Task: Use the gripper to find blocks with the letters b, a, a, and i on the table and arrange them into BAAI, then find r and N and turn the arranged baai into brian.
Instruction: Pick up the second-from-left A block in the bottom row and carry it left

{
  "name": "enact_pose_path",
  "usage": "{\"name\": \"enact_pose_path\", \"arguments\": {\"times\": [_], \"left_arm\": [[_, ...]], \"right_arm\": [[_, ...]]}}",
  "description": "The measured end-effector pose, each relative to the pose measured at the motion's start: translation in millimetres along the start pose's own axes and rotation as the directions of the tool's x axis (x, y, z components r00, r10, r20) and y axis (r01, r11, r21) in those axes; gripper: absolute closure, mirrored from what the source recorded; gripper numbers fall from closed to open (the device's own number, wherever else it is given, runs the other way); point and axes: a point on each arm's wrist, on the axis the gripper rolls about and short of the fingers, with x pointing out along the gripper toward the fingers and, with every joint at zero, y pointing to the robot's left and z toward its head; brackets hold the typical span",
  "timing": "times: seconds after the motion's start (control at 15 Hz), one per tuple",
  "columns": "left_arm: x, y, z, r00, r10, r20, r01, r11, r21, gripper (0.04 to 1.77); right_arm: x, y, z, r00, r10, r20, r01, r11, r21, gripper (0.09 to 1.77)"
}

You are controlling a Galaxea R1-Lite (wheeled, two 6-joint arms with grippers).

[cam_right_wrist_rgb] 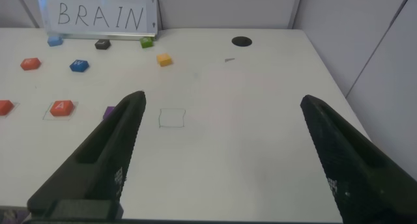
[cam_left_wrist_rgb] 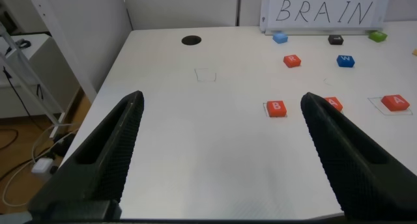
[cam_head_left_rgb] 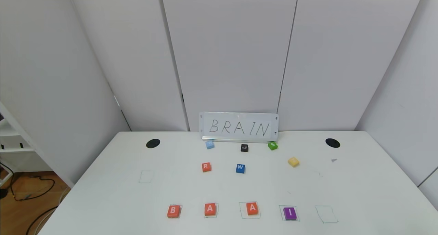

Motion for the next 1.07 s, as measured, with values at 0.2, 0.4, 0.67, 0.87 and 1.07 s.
{"name": "enact_pose_path", "arguments": {"times": [0.2, 0.4, 0.67, 0.87, 1.07], "left_arm": [[0.0, 0.0, 0.0, 1.0, 0.0, 0.0, 0.0, 1.0, -0.005, 0.09], [0.0, 0.0, 0.0, 1.0, 0.0, 0.0, 0.0, 1.0, -0.004, 0.09], [0.0, 0.0, -0.2, 1.0, 0.001, -0.002, -0.001, 1.0, 0.003, 0.09], [0.0, 0.0, -0.6, 1.0, 0.0, -0.006, 0.0, 1.0, 0.002, 0.09], [-0.1, 0.0, -0.1, 1.0, 0.0, -0.003, 0.0, 1.0, 0.002, 0.09]], "right_arm": [[0.0, 0.0, -0.1, 1.0, 0.0, -0.001, 0.0, 1.0, 0.001, 0.15], [0.0, 0.0, -0.3, 1.0, -0.001, -0.003, 0.001, 1.0, 0.002, 0.15], [-0.1, 0.0, -0.6, 1.0, 0.002, -0.007, -0.002, 1.0, -0.018, 0.15], [-0.1, 0.2, -0.4, 1.0, 0.007, -0.007, -0.007, 1.0, -0.028, 0.15], [-0.1, 0.0, -0.2, 1.0, 0.002, -0.005, -0.002, 1.0, -0.021, 0.15]]}}
